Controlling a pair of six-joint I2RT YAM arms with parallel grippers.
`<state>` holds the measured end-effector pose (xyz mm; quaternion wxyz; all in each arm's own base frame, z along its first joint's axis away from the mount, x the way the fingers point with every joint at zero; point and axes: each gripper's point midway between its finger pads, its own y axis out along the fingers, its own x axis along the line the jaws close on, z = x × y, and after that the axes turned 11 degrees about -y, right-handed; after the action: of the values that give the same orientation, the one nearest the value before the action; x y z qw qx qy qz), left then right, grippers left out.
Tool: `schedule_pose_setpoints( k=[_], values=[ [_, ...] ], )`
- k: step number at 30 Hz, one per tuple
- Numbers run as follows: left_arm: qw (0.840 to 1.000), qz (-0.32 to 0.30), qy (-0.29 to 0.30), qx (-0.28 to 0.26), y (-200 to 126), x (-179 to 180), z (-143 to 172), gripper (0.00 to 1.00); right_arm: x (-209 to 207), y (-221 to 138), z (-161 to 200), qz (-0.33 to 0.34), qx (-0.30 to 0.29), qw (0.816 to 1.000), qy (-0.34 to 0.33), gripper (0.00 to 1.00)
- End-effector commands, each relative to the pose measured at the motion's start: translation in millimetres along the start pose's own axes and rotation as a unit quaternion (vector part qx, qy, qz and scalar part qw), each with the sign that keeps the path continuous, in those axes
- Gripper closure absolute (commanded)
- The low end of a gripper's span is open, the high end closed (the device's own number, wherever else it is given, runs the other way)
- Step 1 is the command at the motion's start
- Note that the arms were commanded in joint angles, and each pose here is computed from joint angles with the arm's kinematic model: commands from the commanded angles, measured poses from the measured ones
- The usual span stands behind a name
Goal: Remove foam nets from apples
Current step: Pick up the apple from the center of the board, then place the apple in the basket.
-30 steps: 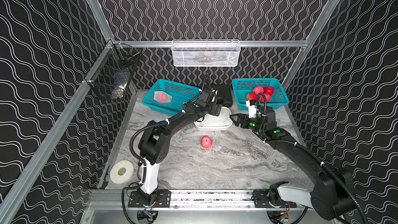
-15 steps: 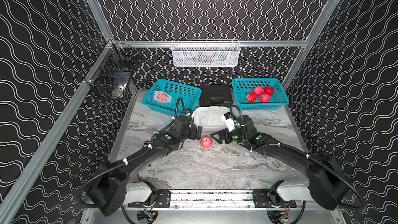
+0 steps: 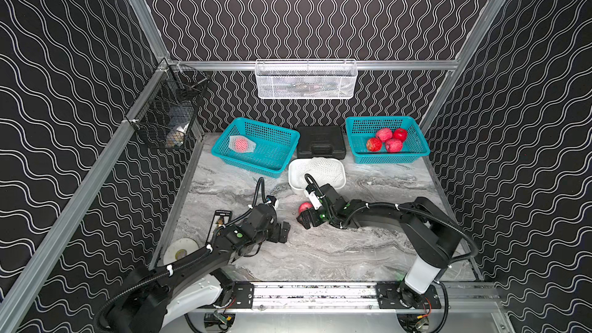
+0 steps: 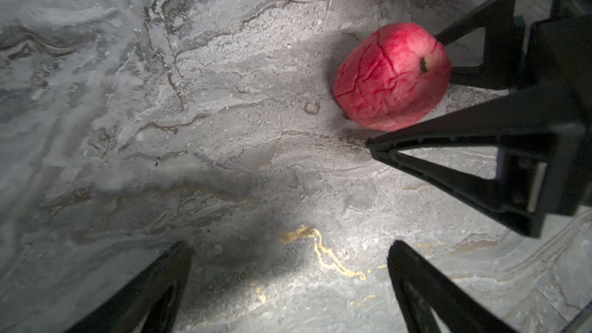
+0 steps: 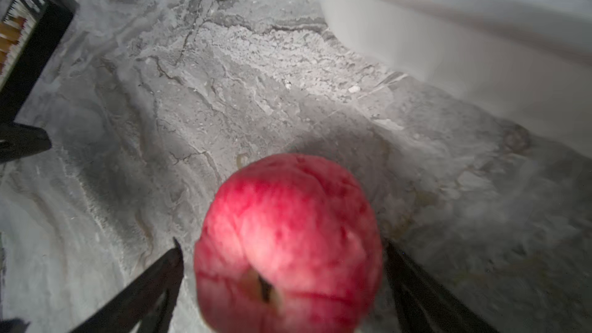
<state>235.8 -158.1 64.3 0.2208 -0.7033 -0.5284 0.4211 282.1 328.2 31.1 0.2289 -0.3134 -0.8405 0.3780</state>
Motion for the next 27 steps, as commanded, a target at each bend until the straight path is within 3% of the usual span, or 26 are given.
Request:
schedule_pose_setpoints(
  k=[1,7,15,22,27],
  values=[
    [1.000,0.020,0.000,0.002,4.8,-7.9,1.8,0.01,-6.7,7.3,-12.9,0.022,-0.021,1.000,0.003,0.03],
    [1.000,0.021,0.002,-0.011,-0.5,-7.7,-0.9,0.01,-7.2,18.2,-18.3,0.023,-0.023,0.999,-0.004,0.20],
    [1.000,0.019,0.013,-0.022,0.0,-11.6,-10.9,0.01,2.5,0.3,-35.4,0.003,-0.053,0.998,-0.017,0.58],
    [0.987,0.083,0.056,-0.129,-29.0,-61.7,-82.0,0.01,-16.9,-66.4,-107.0,-0.033,-0.151,0.988,0.016,0.61],
    [0.966,0.151,0.079,-0.196,-44.7,-113.8,-132.4,0.01,-102.8,-114.7,-157.2,0.007,-0.214,0.972,0.094,0.61]
  ],
)
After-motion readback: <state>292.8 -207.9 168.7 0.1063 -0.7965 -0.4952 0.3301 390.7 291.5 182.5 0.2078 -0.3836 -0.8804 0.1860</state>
